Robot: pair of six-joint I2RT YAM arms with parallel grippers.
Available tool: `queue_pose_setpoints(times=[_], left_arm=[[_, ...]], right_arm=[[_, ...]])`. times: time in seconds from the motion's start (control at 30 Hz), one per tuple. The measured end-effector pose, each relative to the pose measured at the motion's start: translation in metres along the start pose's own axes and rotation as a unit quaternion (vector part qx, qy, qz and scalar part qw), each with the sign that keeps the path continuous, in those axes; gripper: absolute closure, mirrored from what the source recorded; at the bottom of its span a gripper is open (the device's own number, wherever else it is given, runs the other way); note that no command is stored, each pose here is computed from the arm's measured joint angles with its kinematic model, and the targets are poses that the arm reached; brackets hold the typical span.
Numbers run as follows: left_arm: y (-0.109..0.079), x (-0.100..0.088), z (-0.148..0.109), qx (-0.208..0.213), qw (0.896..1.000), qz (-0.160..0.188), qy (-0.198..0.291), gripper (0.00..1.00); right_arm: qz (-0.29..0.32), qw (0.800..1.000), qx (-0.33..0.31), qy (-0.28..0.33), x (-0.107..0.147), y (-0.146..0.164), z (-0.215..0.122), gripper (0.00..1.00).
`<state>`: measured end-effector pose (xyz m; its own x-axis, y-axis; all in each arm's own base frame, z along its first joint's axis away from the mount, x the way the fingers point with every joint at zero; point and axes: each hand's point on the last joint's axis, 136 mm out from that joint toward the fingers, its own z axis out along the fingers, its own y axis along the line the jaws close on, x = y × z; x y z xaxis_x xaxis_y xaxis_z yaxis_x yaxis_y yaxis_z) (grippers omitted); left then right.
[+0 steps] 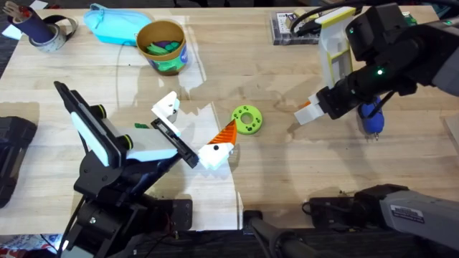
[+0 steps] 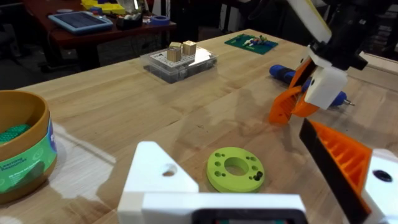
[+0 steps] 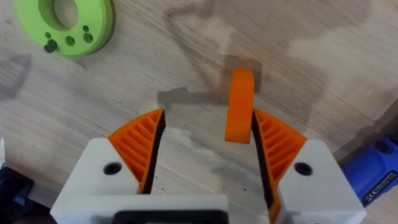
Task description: Pick up the gripper from the table and insert it into the empty holder that is missing its gripper. Then pick up a screw, insert it into the mounting hole, and use the screwdriver to tighten it. Finally, clean up the table by picking up the vegetable and placing it into the bucket.
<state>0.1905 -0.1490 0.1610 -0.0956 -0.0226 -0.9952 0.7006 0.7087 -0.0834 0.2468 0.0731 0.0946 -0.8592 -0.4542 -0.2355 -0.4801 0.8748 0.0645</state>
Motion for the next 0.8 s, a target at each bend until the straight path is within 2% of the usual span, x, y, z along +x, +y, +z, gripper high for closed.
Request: queue_pose_setpoints(times=[0.4, 0.6, 0.8], left_arm=[[0.000, -0.002, 0.000, -0.001, 1.000, 0.002, -0.003, 0.009], [0.000, -0.002, 0.000, -0.001, 1.000, 0.002, -0.003, 0.009], [0.000, -0.002, 0.000, -0.001, 1.000, 0.002, -0.003, 0.009]], right_arm=[[0.016, 1.000, 0.015, 0.015, 0.006, -0.006, 0.002, 0.172], [0.025, 0.999, 0.029, -0.002, -0.005, -0.014, 0.005, 0.172], [0.036, 0.999, 0.029, 0.016, -0.004, -0.017, 0.016, 0.172]])
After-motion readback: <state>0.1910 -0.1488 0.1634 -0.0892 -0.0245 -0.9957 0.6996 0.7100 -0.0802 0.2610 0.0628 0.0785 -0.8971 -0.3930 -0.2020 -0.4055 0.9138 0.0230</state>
